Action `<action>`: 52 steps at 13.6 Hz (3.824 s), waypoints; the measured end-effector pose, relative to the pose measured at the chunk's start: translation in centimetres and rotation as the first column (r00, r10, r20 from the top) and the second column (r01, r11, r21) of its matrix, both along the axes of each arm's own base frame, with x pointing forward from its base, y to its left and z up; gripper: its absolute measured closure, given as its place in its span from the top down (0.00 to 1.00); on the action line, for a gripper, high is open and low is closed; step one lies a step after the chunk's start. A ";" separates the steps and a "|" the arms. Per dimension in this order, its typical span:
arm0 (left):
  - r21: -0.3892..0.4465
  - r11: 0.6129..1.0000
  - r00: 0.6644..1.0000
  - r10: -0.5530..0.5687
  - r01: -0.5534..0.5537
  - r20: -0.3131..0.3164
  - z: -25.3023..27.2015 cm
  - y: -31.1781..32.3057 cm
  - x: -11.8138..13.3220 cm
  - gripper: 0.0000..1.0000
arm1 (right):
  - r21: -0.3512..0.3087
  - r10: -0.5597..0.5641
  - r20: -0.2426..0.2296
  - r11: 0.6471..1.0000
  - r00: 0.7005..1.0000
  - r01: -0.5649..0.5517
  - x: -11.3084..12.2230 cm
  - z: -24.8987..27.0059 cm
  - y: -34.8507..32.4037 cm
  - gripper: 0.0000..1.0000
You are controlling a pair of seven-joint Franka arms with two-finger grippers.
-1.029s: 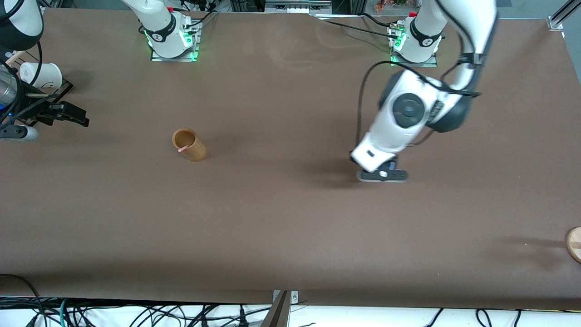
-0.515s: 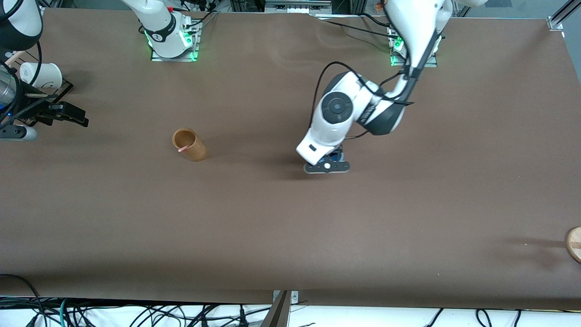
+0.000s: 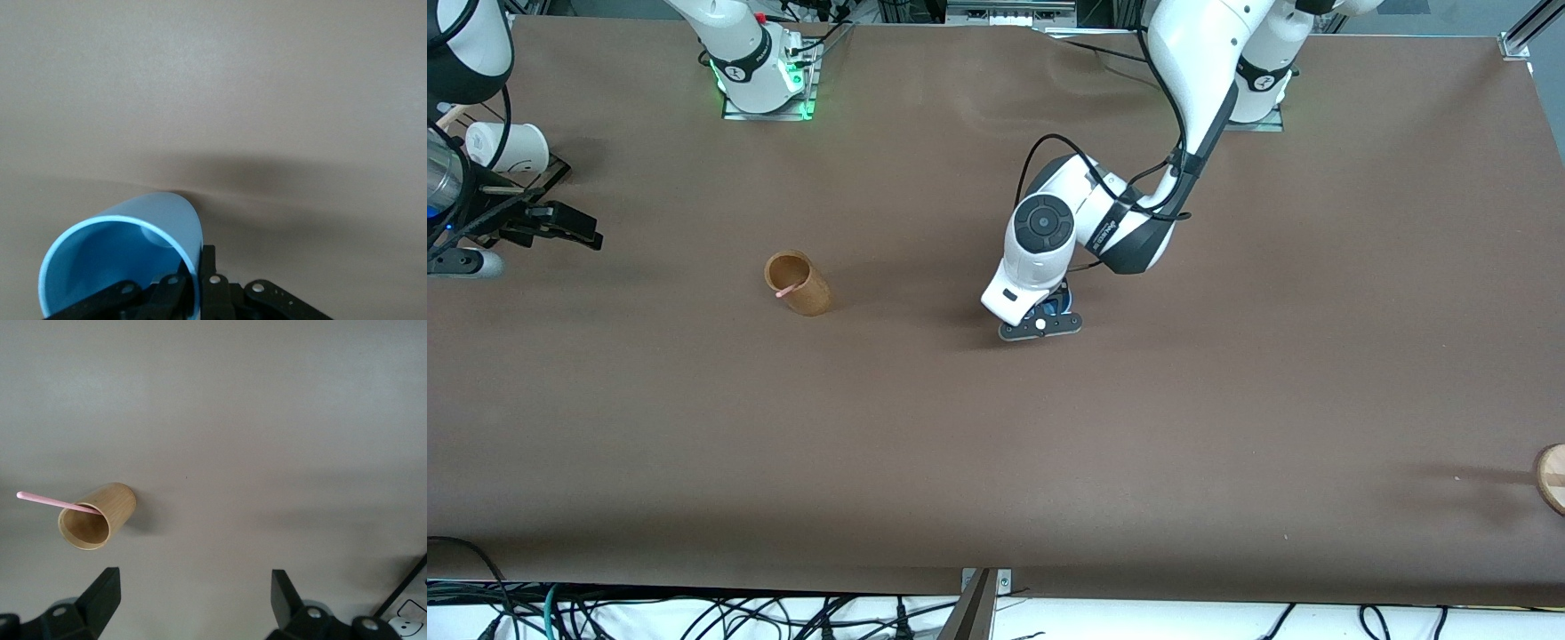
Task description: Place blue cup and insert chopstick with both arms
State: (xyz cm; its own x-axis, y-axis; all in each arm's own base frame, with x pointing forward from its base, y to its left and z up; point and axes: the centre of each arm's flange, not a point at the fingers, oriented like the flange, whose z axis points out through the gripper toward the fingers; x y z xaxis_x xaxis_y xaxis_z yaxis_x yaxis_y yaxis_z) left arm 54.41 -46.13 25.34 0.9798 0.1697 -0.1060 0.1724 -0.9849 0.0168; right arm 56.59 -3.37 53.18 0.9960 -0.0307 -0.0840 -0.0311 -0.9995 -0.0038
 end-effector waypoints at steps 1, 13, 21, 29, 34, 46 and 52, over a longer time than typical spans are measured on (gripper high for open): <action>0.003 1.000 1.000 0.002 -0.002 -0.003 -0.3 0.0 0.0 0.05 | 0.000 0.000 0.000 1.000 1.000 0.000 0.0 0.0 0.0 1.00; -0.040 0.995 0.996 0.091 -0.091 -0.005 6.7 0.9 1.5 0.86 | 0.008 0.204 0.010 0.979 0.979 -0.204 0.2 -1.2 12.7 1.00; -0.086 0.993 0.996 0.080 -0.076 0.046 24.0 20.4 9.6 1.00 | 0.023 0.280 -0.022 0.960 0.960 -0.279 2.6 -11.6 18.9 0.90; -0.102 0.994 0.999 -0.028 0.032 0.045 33.0 45.2 8.6 1.00 | 0.020 0.321 -0.072 0.947 0.944 -0.320 2.1 -18.3 21.8 0.64; -0.040 0.996 0.996 -0.077 0.079 0.052 34.3 48.3 6.8 1.00 | 0.020 0.318 -0.107 0.948 0.942 -0.318 1.3 -19.8 21.5 0.47; -0.040 0.983 0.983 -0.178 0.180 0.041 34.7 45.7 3.4 1.00 | 0.024 0.334 -0.101 0.942 0.937 -0.333 1.1 -19.4 22.4 0.09; -0.042 0.980 0.981 -0.193 0.194 0.034 34.3 45.7 3.4 1.00 | 0.032 0.361 -0.082 0.933 0.929 -0.359 1.3 -12.0 24.0 0.09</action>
